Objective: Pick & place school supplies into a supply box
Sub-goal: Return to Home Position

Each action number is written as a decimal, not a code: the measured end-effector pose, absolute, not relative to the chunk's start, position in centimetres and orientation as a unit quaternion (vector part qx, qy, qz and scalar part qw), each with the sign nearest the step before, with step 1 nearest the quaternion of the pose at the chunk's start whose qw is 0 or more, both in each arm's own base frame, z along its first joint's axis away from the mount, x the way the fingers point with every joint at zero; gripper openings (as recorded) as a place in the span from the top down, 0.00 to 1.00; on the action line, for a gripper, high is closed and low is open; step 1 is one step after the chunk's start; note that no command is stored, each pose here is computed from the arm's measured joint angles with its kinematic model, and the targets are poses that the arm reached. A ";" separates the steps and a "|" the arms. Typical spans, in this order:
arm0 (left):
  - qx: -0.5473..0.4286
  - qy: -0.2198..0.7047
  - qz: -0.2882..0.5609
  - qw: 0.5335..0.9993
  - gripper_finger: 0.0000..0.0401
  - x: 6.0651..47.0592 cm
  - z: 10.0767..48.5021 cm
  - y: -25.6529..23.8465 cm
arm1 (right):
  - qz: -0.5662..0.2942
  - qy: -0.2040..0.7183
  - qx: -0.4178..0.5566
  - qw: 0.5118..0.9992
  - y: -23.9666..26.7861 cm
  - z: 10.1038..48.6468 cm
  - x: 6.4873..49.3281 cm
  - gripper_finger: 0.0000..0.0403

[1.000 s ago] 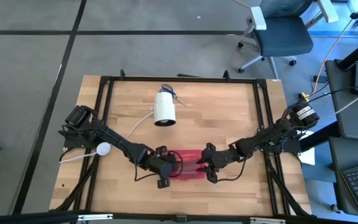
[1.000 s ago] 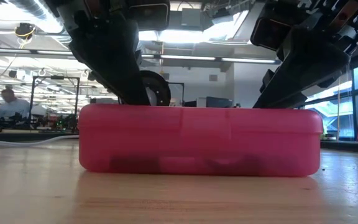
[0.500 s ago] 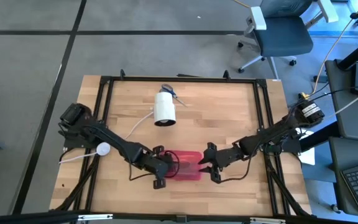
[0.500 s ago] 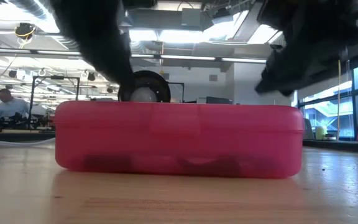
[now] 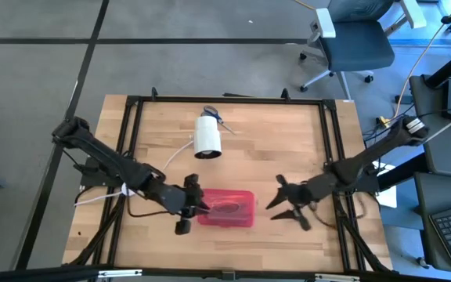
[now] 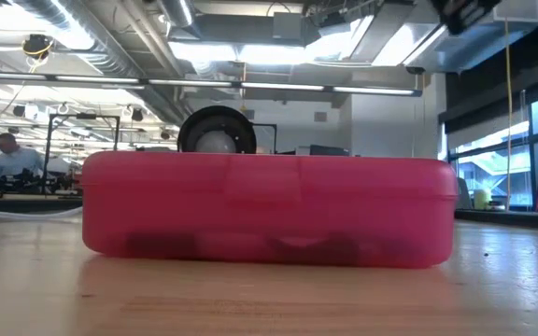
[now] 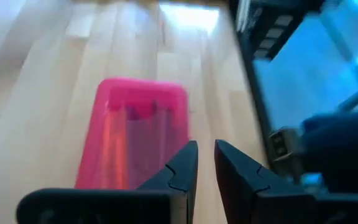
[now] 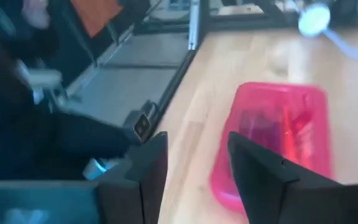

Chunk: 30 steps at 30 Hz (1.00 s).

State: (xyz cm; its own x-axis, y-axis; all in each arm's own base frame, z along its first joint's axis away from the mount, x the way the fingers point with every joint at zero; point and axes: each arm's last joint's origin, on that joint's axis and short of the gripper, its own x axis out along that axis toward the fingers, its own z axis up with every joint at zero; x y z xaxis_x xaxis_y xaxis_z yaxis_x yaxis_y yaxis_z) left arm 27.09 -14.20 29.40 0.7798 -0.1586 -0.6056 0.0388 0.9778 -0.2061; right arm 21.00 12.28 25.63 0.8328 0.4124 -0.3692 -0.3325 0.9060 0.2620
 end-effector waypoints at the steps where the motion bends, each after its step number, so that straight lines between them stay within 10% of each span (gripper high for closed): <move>1: -0.104 0.320 -0.056 0.940 0.88 26.8 29.9 -14.3 | 0.204 0.207 0.065 0.955 12.2 26.1 20.3 0.57; 15: -0.087 0.139 -0.147 0.975 0.87 21.8 30.5 -8.5 | 0.217 0.143 0.089 0.961 8.6 23.8 16.9 0.57; 30: -0.098 -0.004 -0.033 0.995 0.87 12.7 25.1 -0.8 | 0.174 0.022 0.112 0.978 3.4 20.5 13.3 0.57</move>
State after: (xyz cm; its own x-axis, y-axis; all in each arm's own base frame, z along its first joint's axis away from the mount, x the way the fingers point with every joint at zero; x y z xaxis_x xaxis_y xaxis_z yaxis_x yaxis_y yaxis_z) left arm 12.74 -0.79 25.14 0.9978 -0.0645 0.0138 0.0659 0.9787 -0.1942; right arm 13.27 3.37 20.47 0.9388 0.3445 -0.0035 -0.3349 0.9148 0.2257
